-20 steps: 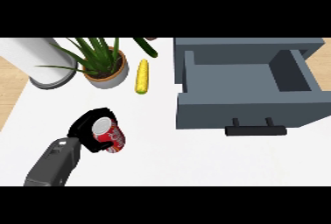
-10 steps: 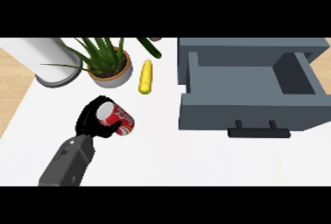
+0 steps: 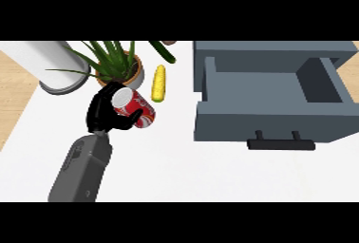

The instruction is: Pick up the can, place it into the drawer and close the drawer

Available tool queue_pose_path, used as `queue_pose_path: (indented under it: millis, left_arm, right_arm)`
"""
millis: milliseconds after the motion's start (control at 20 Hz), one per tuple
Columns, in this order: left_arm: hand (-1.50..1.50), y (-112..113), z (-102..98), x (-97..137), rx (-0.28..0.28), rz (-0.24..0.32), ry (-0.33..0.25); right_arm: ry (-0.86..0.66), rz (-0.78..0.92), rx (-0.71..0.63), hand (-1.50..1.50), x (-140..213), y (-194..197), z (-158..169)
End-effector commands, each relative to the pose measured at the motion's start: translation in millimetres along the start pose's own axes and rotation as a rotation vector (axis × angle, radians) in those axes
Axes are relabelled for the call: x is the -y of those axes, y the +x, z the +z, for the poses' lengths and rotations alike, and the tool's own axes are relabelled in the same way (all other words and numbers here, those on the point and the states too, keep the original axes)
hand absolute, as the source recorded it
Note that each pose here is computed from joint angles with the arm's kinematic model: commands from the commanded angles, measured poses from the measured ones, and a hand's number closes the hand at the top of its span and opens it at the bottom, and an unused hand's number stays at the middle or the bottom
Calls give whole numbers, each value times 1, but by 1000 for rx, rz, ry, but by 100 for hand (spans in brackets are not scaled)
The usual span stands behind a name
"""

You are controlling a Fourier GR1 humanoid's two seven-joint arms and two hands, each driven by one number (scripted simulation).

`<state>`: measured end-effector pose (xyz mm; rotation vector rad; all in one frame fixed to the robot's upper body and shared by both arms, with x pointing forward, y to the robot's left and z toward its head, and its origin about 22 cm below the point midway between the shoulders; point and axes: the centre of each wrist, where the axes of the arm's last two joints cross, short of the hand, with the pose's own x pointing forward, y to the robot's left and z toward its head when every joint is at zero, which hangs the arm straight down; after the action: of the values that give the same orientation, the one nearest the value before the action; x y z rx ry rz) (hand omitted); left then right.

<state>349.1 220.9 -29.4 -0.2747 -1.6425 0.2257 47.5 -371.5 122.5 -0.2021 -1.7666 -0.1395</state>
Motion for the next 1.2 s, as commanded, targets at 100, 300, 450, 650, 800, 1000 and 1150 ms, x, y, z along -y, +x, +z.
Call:
queue_pose_path:
  millis: [100,300,450,650,800,1000,1150]
  left_arm:
    - [150,50,5,49,38,-21,-26]
    - [150,95,-5,76,45,-46,-19]
    - [150,111,-14,95,68,-68,0]
    - [150,128,-26,137,81,-90,-38]
    - [150,143,-24,131,77,-87,-36]
    - [150,137,-19,168,66,-92,-41]
    - [150,147,-49,201,75,-112,-35]
  right_arm:
    - [15,-2,7,-150,-1,-5,0]
    - [2,-27,8,-150,-10,-9,-8]
    - [10,-37,12,-150,-9,8,5]
    - [14,-17,14,-150,-16,3,-8]
    - [9,-17,22,-150,-5,-13,-11]
    - [15,-31,5,-150,1,-2,7]
    - [32,-23,14,-150,-8,-9,-10]
